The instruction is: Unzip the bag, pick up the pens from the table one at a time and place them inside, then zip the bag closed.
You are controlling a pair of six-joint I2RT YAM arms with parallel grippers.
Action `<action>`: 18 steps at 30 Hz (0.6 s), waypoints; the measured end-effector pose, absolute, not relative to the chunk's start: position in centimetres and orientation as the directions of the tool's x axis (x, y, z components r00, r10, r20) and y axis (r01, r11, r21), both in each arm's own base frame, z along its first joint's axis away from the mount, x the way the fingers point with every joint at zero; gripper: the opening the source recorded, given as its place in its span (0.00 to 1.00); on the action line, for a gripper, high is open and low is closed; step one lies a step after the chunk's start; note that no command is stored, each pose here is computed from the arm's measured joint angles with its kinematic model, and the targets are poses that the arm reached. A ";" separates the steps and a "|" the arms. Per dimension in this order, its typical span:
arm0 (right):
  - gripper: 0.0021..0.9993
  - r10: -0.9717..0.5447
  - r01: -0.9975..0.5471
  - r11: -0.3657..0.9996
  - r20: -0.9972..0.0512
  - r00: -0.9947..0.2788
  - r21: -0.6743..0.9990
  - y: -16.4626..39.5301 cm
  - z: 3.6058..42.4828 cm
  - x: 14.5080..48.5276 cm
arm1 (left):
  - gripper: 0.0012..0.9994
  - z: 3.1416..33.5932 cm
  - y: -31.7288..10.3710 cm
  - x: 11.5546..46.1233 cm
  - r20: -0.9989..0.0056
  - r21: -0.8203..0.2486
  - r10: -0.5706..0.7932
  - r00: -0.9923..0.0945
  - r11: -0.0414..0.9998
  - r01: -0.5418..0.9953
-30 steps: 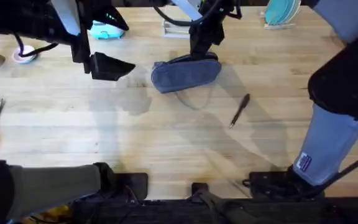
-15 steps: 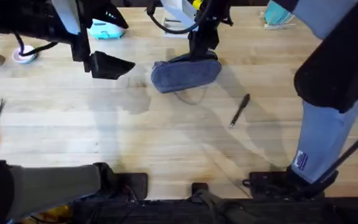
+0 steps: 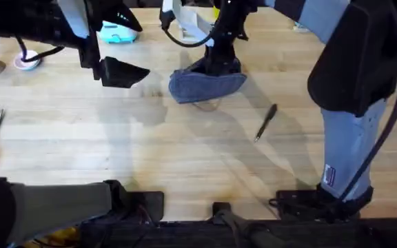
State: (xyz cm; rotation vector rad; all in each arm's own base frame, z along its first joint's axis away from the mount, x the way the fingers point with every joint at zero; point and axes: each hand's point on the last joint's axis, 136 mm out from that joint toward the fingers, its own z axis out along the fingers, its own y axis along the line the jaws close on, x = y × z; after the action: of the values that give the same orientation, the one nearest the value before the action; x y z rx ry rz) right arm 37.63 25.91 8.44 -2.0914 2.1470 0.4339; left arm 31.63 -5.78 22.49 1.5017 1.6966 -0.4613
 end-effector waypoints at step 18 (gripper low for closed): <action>0.99 -0.960 -0.991 -0.001 -0.276 -0.036 0.133 26.4 8.1 37.3 | 0.99 22.5 -5.8 31.6 -0.758 0.234 0.651 0.031 0.227 0.946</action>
State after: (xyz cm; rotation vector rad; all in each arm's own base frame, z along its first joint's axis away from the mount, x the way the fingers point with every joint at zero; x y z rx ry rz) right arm 37.30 26.35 8.13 -2.1045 2.1433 0.4447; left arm 31.63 -5.78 22.49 1.5017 1.6966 -0.4613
